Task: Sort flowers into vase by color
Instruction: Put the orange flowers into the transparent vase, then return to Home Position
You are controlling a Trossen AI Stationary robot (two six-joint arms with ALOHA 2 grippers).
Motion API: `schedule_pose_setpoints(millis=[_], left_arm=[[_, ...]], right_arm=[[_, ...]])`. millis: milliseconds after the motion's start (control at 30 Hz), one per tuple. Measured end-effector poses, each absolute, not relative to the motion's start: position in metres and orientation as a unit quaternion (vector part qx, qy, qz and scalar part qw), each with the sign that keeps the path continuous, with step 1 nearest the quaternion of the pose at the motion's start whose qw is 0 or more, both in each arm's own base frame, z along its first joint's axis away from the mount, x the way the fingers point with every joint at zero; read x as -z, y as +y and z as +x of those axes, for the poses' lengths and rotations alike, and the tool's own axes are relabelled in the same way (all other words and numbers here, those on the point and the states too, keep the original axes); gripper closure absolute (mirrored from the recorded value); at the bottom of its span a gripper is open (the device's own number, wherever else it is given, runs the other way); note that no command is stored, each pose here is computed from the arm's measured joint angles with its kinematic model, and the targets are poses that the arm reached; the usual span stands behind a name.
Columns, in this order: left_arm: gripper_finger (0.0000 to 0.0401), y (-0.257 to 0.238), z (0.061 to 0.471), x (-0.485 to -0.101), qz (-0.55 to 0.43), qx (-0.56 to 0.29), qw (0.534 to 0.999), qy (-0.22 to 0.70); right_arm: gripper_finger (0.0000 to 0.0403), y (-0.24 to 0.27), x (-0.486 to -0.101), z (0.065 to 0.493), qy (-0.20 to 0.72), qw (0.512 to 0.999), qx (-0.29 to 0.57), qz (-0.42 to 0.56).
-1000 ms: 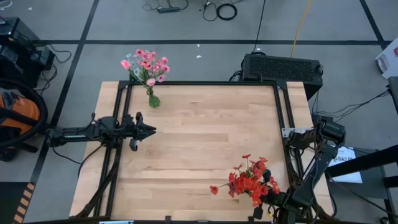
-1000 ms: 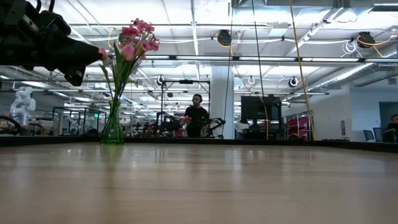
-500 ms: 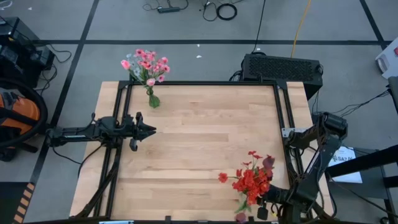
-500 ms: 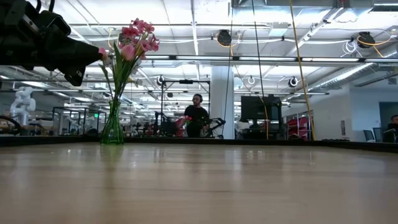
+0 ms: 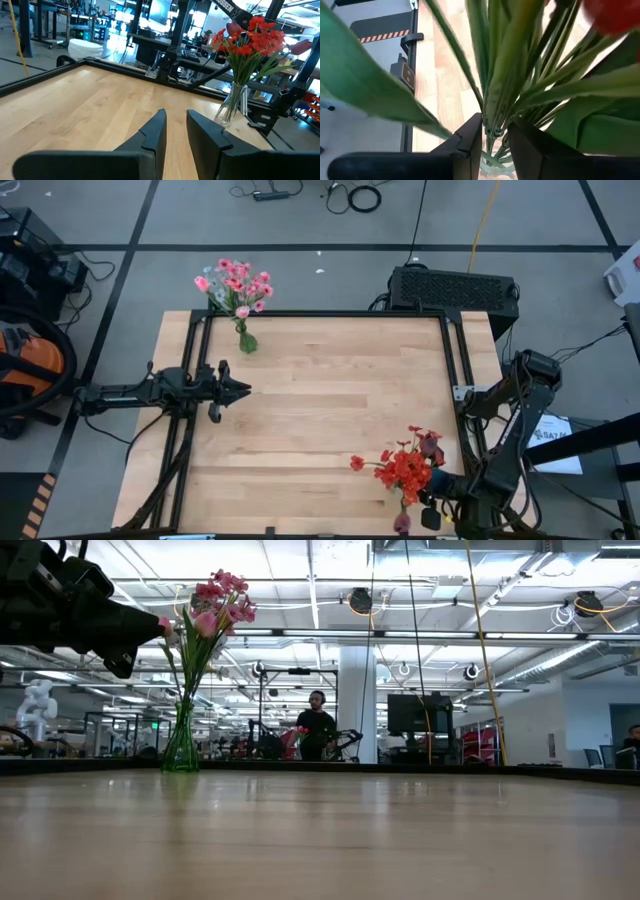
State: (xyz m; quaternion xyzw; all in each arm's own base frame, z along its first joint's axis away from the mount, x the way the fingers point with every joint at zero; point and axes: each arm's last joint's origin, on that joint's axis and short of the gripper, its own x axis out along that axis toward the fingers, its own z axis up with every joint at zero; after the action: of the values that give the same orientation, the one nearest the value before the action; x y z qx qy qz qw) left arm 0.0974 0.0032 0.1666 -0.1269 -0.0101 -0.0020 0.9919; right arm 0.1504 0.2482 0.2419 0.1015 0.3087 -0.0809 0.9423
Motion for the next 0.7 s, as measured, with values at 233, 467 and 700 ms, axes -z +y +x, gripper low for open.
schedule_pose_setpoints(millis=[233,467,700], left_arm=[[0.0320,0.0032,0.0974,-0.1666,-0.127,0.002,0.992,-0.010],[0.0320,0.0032,0.0974,-0.1666,-0.127,0.002,0.992,-0.010],[0.0320,0.0032,0.0973,-0.1667,-0.127,0.002,0.992,-0.010]], right_arm=[[0.0345,0.2492,-0.2418,0.1506,0.314,0.940,0.075,0.108],[0.0341,0.2511,-0.2413,0.1497,0.344,0.930,0.054,0.116],[0.0338,0.2524,-0.2404,0.1483,0.375,0.920,0.031,0.112]])
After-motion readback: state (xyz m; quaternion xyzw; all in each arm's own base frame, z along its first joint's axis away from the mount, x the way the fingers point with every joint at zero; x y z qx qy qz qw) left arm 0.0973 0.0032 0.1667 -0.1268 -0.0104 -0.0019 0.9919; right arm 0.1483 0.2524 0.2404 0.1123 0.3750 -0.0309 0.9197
